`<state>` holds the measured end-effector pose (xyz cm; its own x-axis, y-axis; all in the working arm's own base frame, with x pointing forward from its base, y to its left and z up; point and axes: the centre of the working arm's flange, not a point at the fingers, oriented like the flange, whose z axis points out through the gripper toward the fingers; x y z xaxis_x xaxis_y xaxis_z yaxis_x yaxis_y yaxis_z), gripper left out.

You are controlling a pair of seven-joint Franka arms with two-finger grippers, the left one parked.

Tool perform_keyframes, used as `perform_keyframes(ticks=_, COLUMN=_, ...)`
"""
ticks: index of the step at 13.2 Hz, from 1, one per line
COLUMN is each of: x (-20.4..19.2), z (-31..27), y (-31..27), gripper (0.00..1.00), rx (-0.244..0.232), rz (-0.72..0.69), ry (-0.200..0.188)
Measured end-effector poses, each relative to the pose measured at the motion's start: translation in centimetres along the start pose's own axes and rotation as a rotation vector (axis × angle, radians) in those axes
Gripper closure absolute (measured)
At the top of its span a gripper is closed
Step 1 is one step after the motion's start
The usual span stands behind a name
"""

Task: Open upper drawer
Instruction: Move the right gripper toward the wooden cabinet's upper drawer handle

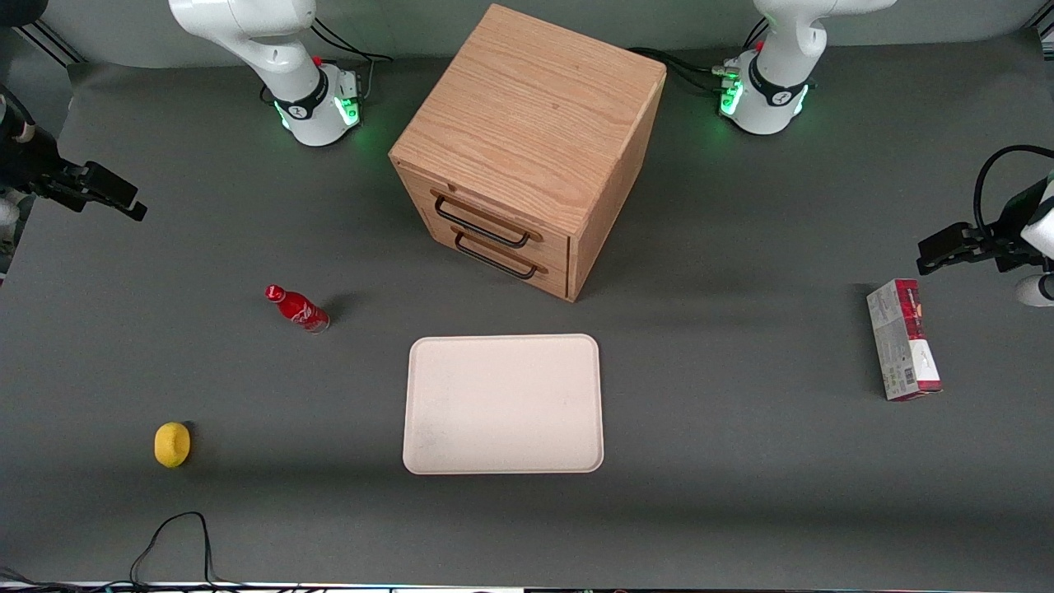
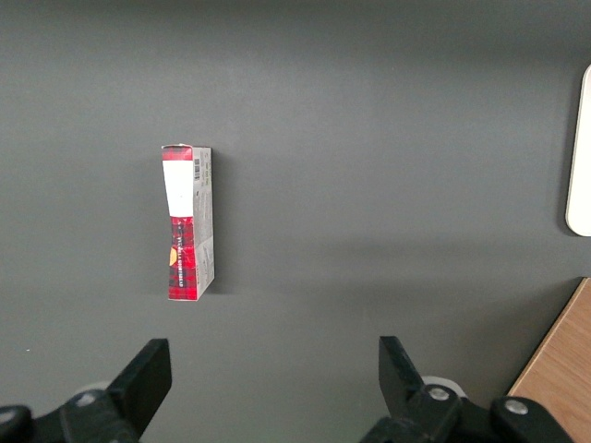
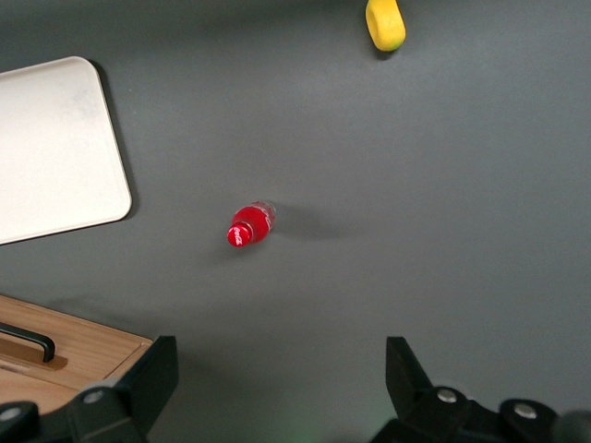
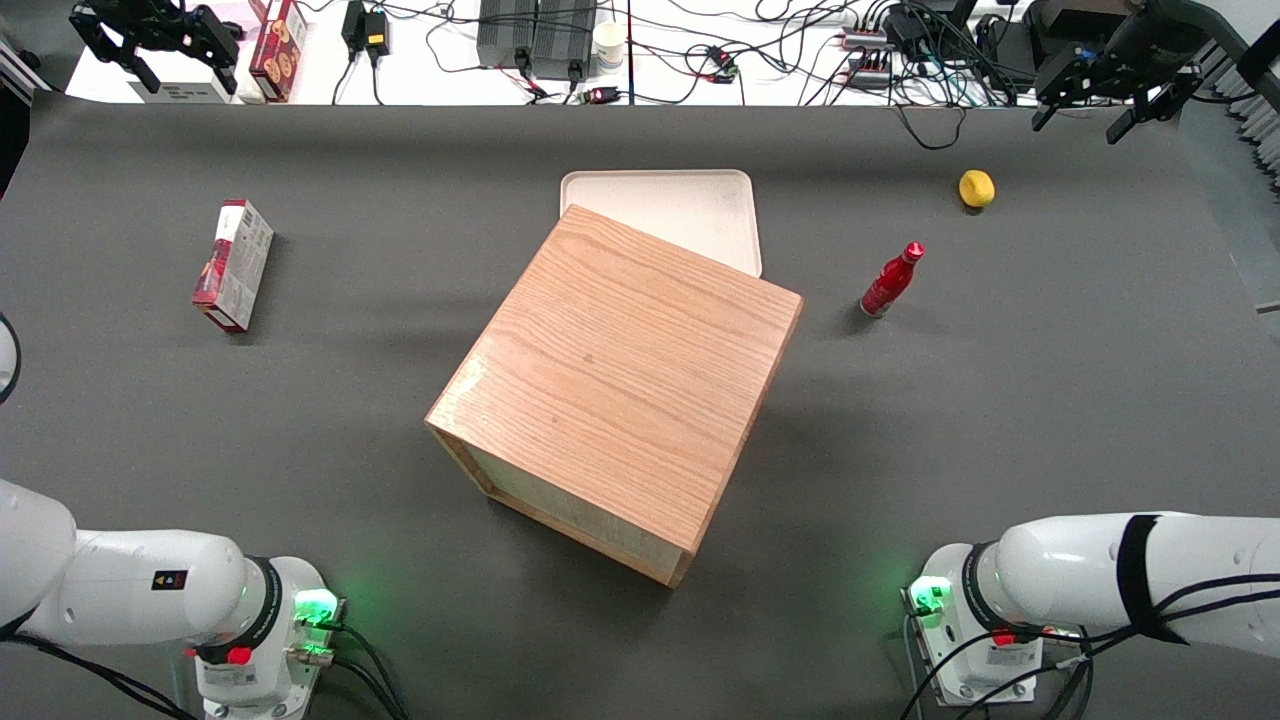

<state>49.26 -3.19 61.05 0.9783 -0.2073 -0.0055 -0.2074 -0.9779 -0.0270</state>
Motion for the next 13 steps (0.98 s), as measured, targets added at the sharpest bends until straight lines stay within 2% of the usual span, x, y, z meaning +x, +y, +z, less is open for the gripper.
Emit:
perform_keyframes(ticks=3, x=0.2, z=0.5, y=-0.5, gripper=0.0, rx=-0.003, rz=-0.016, ry=-0.006)
perform_keyframes(ticks=5, x=1.4, z=0.8, y=-3.6, gripper=0.0, rx=-0.011, rz=-0.108, ry=0.0)
perform_keyframes(ticks=8, x=2.6, z=1.0, y=-15.2, gripper=0.0, rx=-0.007, rz=-0.319, ry=-0.003)
perform_keyframes(ticks=11, x=0.3, z=2.0, y=-26.8, gripper=0.0, rx=0.041, rz=-0.556, ry=-0.03)
perform_keyframes(ticks=13, x=-2.1, z=2.7, y=-31.9, gripper=0.0, rx=0.066, rz=-0.714, ry=-0.047)
